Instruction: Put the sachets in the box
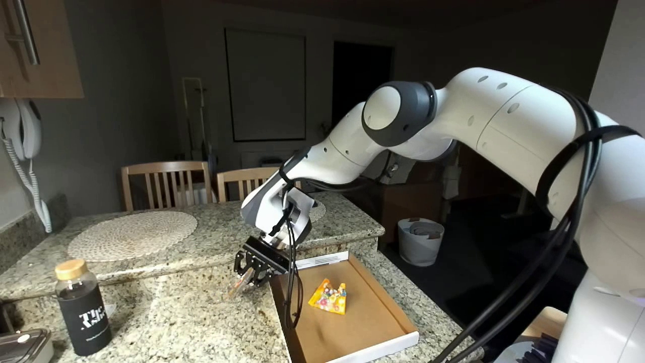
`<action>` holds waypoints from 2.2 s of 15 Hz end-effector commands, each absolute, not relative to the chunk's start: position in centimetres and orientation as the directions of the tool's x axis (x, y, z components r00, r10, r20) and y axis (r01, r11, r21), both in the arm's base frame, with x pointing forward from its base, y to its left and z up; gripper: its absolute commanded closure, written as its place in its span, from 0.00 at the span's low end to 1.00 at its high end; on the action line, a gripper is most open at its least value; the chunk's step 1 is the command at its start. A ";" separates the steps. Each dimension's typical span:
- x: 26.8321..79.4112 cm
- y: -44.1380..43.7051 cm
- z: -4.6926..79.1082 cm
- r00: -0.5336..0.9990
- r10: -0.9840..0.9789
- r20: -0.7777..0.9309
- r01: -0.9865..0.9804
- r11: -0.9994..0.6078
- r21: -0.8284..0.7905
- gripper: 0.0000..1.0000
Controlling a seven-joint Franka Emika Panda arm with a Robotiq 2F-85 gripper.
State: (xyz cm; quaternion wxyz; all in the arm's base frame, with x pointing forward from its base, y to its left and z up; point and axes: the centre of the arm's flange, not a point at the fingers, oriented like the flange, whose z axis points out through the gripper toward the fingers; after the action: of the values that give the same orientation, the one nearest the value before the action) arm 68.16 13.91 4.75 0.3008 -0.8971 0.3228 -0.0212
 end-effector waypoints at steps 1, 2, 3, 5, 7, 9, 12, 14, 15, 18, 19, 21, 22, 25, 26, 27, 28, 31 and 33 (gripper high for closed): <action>60.8 11.4 7.9 0.661 -0.708 -0.248 -0.699 -0.462 -0.546 0.93; 59.9 10.8 8.0 0.621 -0.734 -0.277 -0.731 -0.414 -0.542 0.93; 58.9 10.2 8.0 0.578 -0.754 -0.312 -0.762 -0.362 -0.537 0.93; 56.5 8.8 8.3 0.484 -0.786 -0.386 -0.817 -0.247 -0.522 0.93; 53.9 7.4 9.0 0.381 -0.807 -0.451 -0.858 -0.126 -0.498 0.93; 51.4 5.5 10.2 0.263 -0.820 -0.508 -0.889 -0.002 -0.457 0.93; 48.1 1.8 12.6 0.079 -0.813 -0.576 -0.901 0.190 -0.391 0.66; 46.3 -1.1 14.9 -0.050 -0.799 -0.599 -0.880 0.319 -0.353 0.61; 45.5 -2.5 16.2 -0.108 -0.787 -0.607 -0.856 0.384 -0.346 0.54; 43.7 -6.4 21.0 -0.255 -0.746 -0.616 -0.782 0.533 -0.322 0.35; 43.5 -7.3 22.8 -0.273 -0.750 -0.603 -0.774 0.543 -0.325 0.29; 43.9 -7.7 24.5 -0.250 -0.784 -0.568 -0.785 0.508 -0.355 0.16; 44.7 -7.4 25.4 -0.226 -0.816 -0.532 -0.801 0.466 -0.375 0.09; 47.9 -4.5 27.1 -0.155 -0.913 -0.377 -0.858 0.314 -0.408 0.00; 48.4 -3.3 27.5 -0.136 -0.938 -0.318 -0.863 0.270 -0.428 0.00; 48.7 -2.1 27.7 -0.111 -0.959 -0.261 -0.872 0.220 -0.437 0.00; 49.0 0.0 28.1 -0.089 -0.974 -0.208 -0.882 0.174 -0.437 0.00; 49.1 5.5 27.2 0.014 -0.991 -0.130 -0.902 0.044 -0.429 0.00; 50.1 6.9 27.0 0.097 -0.991 -0.089 -0.913 -0.053 -0.404 0.00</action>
State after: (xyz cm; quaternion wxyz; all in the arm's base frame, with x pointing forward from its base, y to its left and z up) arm 45.83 5.18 24.20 0.2281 -0.6709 0.6986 -0.0986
